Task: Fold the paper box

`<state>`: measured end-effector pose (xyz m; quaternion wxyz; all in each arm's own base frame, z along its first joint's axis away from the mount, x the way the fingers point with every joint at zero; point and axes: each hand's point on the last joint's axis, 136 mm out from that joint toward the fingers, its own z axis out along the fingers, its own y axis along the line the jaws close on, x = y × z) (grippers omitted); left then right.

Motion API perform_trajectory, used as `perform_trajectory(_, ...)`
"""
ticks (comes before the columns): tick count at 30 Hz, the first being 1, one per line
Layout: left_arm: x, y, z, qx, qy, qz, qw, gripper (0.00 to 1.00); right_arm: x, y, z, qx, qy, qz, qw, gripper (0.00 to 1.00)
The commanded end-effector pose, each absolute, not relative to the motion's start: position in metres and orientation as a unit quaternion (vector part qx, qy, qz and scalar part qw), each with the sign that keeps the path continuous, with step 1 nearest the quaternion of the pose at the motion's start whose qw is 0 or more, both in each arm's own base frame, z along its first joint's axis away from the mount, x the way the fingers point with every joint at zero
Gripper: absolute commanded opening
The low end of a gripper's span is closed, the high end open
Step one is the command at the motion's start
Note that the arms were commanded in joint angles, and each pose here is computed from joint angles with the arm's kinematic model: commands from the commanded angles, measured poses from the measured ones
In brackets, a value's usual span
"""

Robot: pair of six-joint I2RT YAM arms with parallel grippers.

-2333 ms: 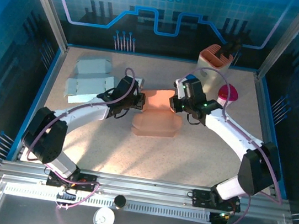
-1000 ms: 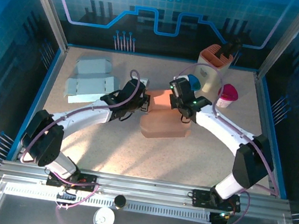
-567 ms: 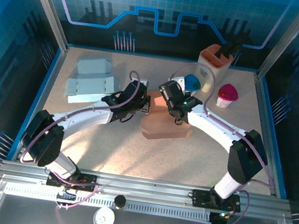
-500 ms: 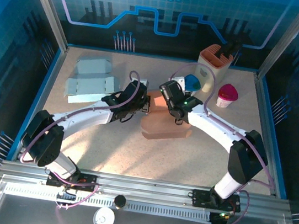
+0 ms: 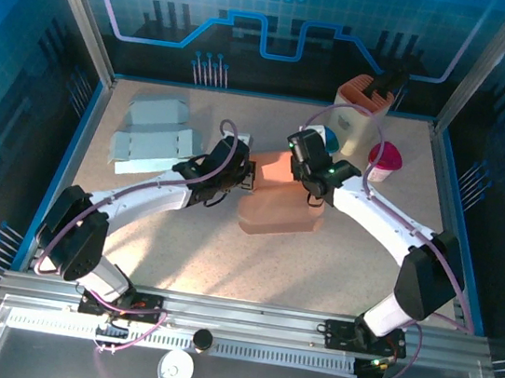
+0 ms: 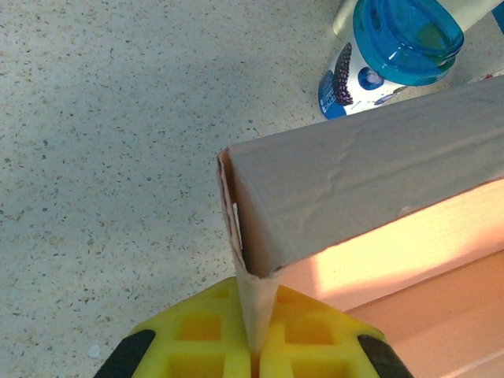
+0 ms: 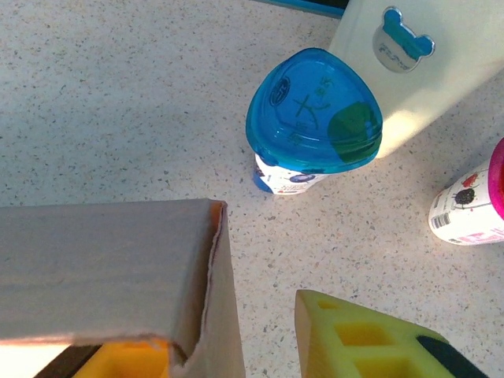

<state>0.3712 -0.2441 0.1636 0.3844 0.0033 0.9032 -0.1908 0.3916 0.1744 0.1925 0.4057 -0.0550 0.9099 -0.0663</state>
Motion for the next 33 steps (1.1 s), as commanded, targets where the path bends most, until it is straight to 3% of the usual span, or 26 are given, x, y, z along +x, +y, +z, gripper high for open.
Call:
perform_trajectory(1,0.369,-0.256,0.169,0.016,0.904,-0.204,0.376,0.00,0.404,0.170,0.200,-0.045,0.906,-0.074,0.414,0.30)
perform_trajectory(4,0.369,-0.258,0.168,0.018,0.905,-0.203,0.374,0.00,0.407,0.170,0.200,-0.043,0.904,-0.079,0.417,0.26)
perform_trajectory(8,0.369,-0.257,0.167,0.016,0.906,-0.201,0.373,0.00,0.406,0.168,0.201,-0.042,0.898,-0.102,0.426,0.00)
perform_trajectory(13,0.370,-0.256,0.167,0.013,0.906,-0.197,0.374,0.00,0.400,0.169,0.198,-0.046,0.892,-0.133,0.430,0.00)
perform_trajectory(20,0.370,-0.250,0.162,0.007,0.907,-0.183,0.379,0.00,0.390,0.174,0.193,-0.045,0.899,-0.100,0.424,0.00)
perform_trajectory(29,0.373,-0.242,0.122,0.002,0.912,-0.155,0.380,0.00,0.374,0.185,0.157,-0.042,0.907,-0.079,0.412,0.00)
perform_trajectory(33,0.375,-0.240,0.099,0.003,0.910,-0.149,0.387,0.08,0.370,0.186,0.141,-0.033,0.904,-0.068,0.420,0.00)
